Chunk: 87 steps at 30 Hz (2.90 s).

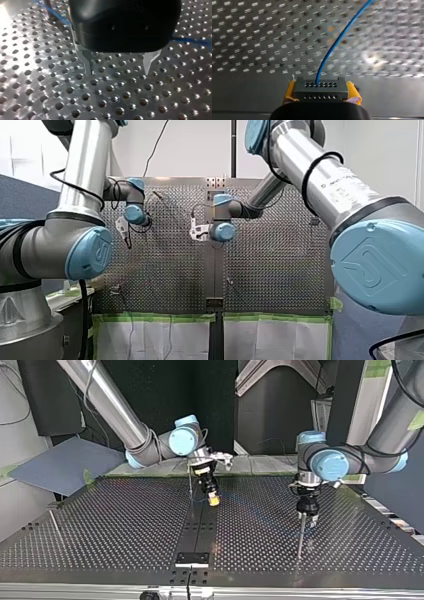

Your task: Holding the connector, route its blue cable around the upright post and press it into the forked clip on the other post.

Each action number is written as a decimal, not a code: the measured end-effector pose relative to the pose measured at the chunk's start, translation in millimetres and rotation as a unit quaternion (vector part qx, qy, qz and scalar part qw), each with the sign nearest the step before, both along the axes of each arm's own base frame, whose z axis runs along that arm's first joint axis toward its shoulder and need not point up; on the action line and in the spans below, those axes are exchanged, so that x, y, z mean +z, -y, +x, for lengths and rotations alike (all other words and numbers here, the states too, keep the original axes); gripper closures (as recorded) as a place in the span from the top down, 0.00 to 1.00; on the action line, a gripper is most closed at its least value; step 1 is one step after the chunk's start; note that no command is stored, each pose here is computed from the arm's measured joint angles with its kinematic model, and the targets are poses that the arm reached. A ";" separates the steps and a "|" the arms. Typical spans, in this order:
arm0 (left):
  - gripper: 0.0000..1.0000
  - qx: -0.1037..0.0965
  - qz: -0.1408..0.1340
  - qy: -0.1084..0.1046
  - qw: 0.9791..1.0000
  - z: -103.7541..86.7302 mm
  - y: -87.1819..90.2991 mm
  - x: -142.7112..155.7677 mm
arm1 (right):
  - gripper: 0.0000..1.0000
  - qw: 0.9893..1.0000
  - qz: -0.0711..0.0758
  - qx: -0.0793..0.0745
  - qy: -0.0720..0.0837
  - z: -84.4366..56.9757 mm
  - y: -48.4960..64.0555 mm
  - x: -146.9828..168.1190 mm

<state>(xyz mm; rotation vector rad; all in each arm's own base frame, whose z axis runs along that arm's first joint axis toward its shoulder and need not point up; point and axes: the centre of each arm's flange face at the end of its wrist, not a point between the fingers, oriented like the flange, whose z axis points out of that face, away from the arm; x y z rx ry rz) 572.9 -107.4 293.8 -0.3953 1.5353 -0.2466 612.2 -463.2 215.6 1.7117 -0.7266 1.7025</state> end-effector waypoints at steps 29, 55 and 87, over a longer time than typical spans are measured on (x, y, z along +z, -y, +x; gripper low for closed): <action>0.99 0.000 0.003 -0.005 1.000 -1.1 5.0 -3.4 | 0.00 0.996 0.061 -0.018 -0.056 -24.2 -58.5 -184.2; 0.99 0.003 -0.002 -0.004 1.000 -1.4 5.2 -3.5 | 0.00 0.987 0.098 -0.103 -0.080 -91.0 -74.9 -342.3; 0.99 0.003 -0.003 -0.005 1.000 -1.7 5.3 -3.7 | 0.00 0.982 0.066 -0.161 -0.072 -157.4 -82.0 -349.7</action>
